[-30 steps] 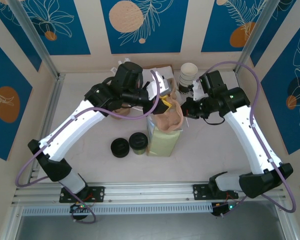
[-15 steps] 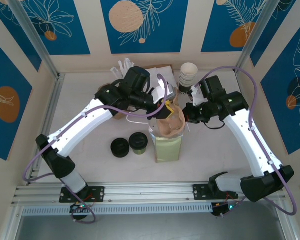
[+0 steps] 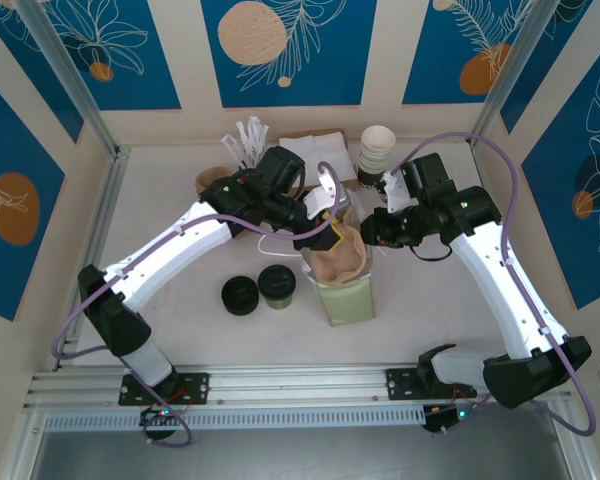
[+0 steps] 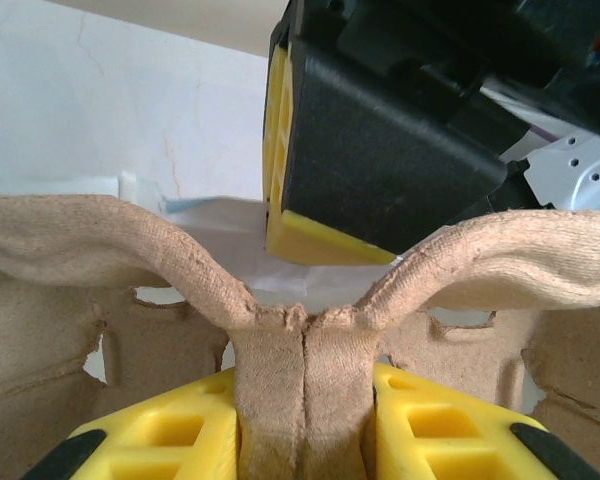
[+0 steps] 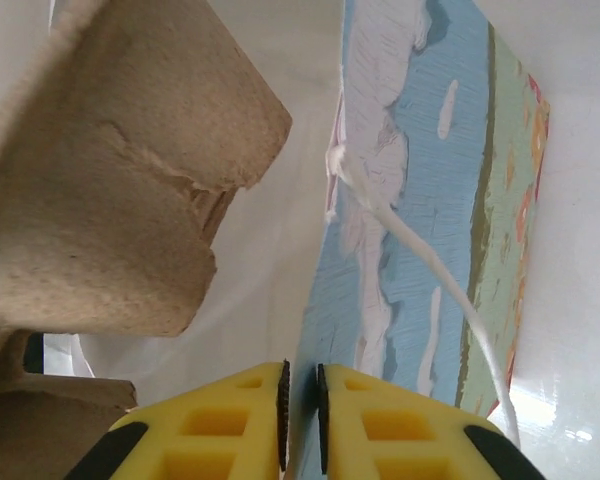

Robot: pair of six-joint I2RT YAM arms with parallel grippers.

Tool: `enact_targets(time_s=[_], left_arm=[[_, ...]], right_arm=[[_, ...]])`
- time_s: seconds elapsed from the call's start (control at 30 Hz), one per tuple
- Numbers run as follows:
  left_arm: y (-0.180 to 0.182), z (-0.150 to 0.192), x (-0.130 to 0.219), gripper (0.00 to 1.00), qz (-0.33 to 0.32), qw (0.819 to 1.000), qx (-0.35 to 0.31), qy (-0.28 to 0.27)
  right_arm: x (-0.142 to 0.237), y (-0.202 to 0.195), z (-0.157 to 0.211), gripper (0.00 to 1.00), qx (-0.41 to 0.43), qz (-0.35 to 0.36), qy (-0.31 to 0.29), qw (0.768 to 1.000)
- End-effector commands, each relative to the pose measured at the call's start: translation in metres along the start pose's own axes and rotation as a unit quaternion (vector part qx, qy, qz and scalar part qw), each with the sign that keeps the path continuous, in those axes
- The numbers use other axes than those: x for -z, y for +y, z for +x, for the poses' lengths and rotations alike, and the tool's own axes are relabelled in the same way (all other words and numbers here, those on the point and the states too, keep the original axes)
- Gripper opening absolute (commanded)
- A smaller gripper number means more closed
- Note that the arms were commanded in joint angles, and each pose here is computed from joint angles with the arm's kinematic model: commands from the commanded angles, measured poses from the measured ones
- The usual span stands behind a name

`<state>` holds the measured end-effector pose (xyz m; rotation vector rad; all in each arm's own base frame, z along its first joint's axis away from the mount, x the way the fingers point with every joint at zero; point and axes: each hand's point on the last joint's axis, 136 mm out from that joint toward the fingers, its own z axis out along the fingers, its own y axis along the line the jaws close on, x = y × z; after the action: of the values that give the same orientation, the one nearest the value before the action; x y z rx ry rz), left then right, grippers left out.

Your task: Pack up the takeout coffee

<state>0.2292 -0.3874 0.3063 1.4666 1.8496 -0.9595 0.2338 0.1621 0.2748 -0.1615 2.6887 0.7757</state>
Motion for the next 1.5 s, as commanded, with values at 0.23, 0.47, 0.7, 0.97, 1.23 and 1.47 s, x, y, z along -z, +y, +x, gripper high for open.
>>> enact_targets(time_s=[0.23,0.47,0.7,0.97,1.23,1.47], left_arm=[[0.008,0.01,-0.008,0.29,0.021,0.999,0.027,0.009],[0.014,0.007,-0.011,0.29,0.028,0.999,0.036,0.009],[0.02,0.001,-0.016,0.29,0.034,0.998,0.047,0.005],[0.023,-0.007,-0.022,0.29,0.044,0.997,0.058,-0.001],[0.03,-0.005,-0.028,0.29,0.042,0.997,0.07,0.004],[0.031,-0.003,-0.03,0.28,0.041,0.996,0.074,0.009]], right_arm=[[0.014,0.0,0.001,0.3,0.003,0.007,-0.016,1.0],[0.036,0.001,0.008,0.38,-0.001,0.016,-0.022,1.0],[0.06,0.003,0.03,0.44,-0.02,0.021,-0.013,0.999],[0.064,-0.002,0.06,0.46,-0.092,0.019,0.006,0.996],[0.041,-0.022,0.075,0.47,-0.16,0.036,0.015,0.986],[0.02,0.002,0.055,0.47,-0.184,-0.051,0.008,0.982]])
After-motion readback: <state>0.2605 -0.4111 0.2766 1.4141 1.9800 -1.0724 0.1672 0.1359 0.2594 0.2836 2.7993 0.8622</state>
